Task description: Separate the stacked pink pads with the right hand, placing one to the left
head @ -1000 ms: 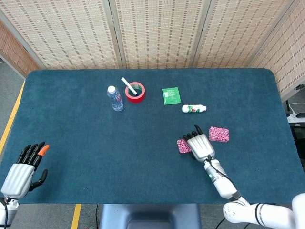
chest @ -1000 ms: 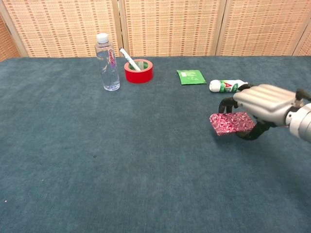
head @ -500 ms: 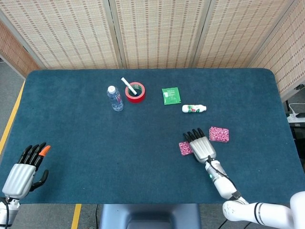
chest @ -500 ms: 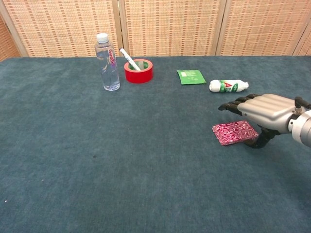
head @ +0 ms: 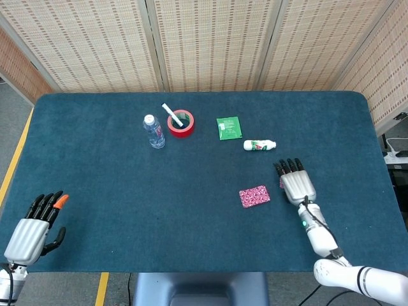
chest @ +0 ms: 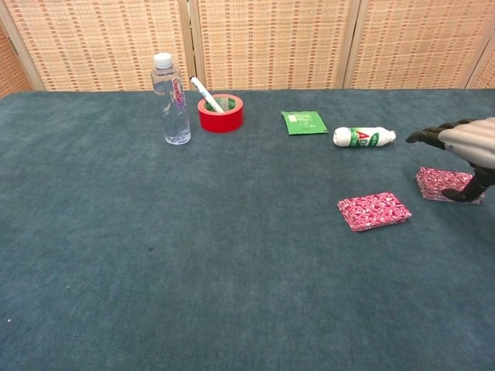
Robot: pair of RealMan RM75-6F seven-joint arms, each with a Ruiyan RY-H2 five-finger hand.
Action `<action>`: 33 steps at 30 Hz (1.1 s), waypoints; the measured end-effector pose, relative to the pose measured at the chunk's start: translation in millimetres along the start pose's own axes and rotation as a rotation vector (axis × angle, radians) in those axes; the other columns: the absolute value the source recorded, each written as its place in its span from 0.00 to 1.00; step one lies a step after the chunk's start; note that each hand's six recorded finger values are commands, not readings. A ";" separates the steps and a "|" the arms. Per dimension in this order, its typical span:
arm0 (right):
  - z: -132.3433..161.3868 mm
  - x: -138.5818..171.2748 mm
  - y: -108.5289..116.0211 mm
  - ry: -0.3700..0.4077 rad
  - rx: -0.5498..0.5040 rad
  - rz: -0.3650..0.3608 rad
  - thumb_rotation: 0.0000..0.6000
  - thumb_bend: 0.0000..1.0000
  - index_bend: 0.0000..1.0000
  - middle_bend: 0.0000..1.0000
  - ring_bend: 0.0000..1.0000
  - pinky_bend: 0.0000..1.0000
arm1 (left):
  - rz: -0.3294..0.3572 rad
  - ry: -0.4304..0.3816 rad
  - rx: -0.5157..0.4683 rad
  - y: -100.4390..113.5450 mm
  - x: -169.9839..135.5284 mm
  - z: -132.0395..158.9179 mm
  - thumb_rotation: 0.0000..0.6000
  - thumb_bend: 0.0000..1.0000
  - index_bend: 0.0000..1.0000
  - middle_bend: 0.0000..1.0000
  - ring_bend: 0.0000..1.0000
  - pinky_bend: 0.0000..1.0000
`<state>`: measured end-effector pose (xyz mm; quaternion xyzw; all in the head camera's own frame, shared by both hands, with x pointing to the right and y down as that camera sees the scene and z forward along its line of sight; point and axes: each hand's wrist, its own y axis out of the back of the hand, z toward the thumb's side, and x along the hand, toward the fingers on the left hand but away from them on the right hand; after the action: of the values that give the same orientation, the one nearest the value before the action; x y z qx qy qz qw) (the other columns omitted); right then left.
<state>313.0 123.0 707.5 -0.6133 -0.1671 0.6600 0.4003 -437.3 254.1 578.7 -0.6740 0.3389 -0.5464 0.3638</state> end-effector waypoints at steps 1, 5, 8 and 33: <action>-8.6 -2.0 -3.2 -0.020 0.003 0.014 1.00 0.30 0.00 0.03 0.00 0.00 | -0.001 -0.001 0.001 -0.5 0.1 0.4 1.00 0.49 0.00 0.00 0.00 0.02; -27.4 -7.2 -13.4 -0.057 0.007 0.056 1.00 0.29 0.00 0.03 0.00 0.00 | -0.001 -0.004 0.009 -2.1 0.0 2.4 1.00 0.49 0.00 0.00 0.00 0.03; -34.2 -10.3 -19.5 -0.068 0.008 0.075 1.00 0.29 0.00 0.06 0.00 0.00 | -0.004 -0.004 0.011 -2.9 -0.1 2.5 1.00 0.49 0.00 0.00 0.00 0.03; -26.4 -25.9 -30.6 -0.071 -0.006 0.082 1.00 0.30 0.18 0.19 0.03 0.00 | -0.013 0.003 0.021 -6.6 2.1 1.3 1.00 0.49 0.00 0.00 0.00 0.03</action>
<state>345.9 116.0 741.7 -0.5971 -0.1578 0.6967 0.3648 -435.3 255.8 585.2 -0.6715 0.3292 -0.5535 0.3666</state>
